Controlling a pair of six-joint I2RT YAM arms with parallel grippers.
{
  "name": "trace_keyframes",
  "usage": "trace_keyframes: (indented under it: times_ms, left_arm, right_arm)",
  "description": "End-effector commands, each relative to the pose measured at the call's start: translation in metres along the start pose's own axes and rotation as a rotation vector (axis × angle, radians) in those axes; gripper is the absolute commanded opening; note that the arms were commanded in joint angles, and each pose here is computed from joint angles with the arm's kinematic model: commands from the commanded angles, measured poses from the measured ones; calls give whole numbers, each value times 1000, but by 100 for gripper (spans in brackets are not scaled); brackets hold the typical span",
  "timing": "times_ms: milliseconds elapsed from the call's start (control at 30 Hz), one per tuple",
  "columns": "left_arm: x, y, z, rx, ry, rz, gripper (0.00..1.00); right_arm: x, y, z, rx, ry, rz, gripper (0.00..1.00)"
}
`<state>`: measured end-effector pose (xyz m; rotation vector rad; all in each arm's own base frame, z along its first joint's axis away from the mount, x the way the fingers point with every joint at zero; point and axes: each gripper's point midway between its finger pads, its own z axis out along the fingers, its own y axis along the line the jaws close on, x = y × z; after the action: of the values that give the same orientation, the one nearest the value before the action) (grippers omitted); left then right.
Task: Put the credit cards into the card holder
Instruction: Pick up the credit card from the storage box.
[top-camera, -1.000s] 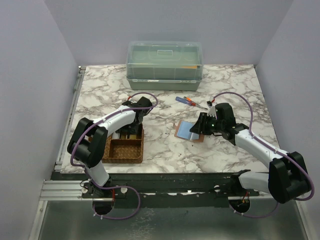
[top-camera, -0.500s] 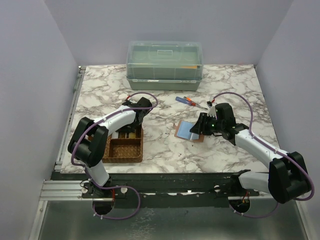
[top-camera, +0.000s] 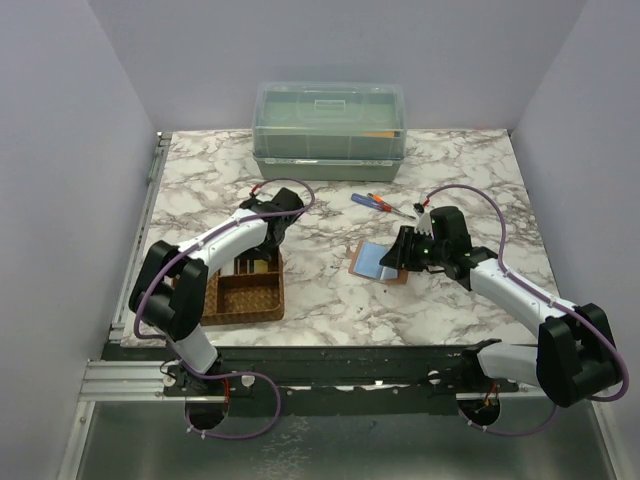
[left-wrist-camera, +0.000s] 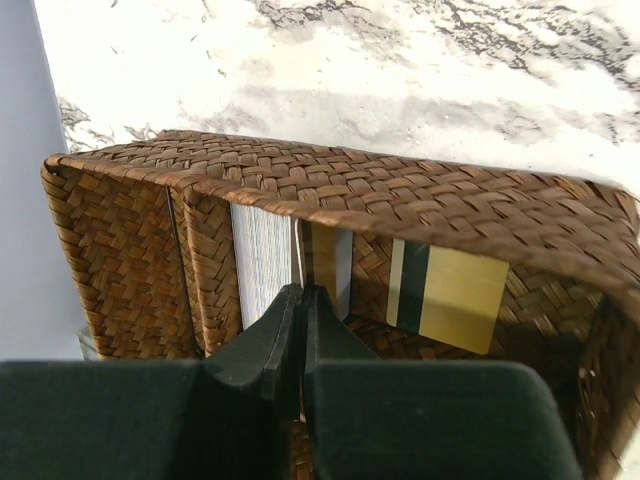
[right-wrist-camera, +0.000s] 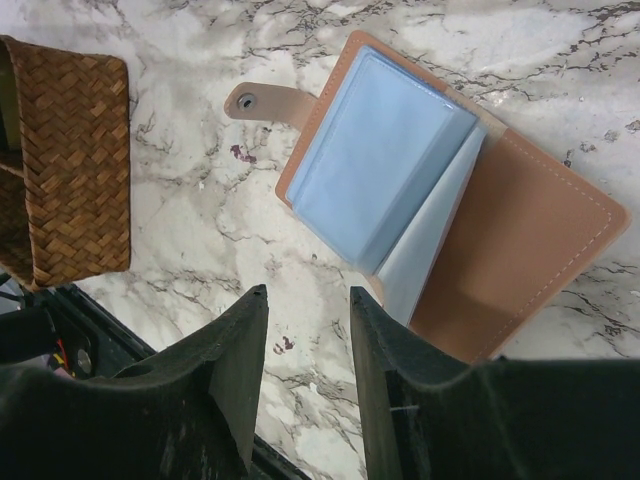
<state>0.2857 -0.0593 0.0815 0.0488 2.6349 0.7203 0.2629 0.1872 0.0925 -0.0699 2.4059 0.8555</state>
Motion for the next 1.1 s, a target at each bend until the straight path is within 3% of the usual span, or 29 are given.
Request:
trace_keyframes:
  times_ms: [0,300,467,633,800,900,1067]
  left_arm:
    - [-14,8,-19,36,-36,-33,3]
    - [-16,14,-35,62,-45,-52,0]
    - [-34,19,-66,147,-113,-115,0]
    - [-67,6,-129,443,-221,-194,0]
    - [-101,-20,-212,864,-408,-222,0]
    - [-117,-37,-257,1101,-529,-206,0]
    - [-134,-66,-296,1383,-647,-175,0]
  right_arm:
    - [2,2,-1,-3,12,-18,42]
    - [1,1,-1,7,15,-16,43]
    - [-4,0,-4,30,3,-24,43]
    - [-11,6,-10,31,5,-22,44]
    - [-15,20,-16,-17,-7,-5,49]
    - [-17,42,-21,-123,-6,14,52]
    - [-31,93,-42,-386,-77,-8,60]
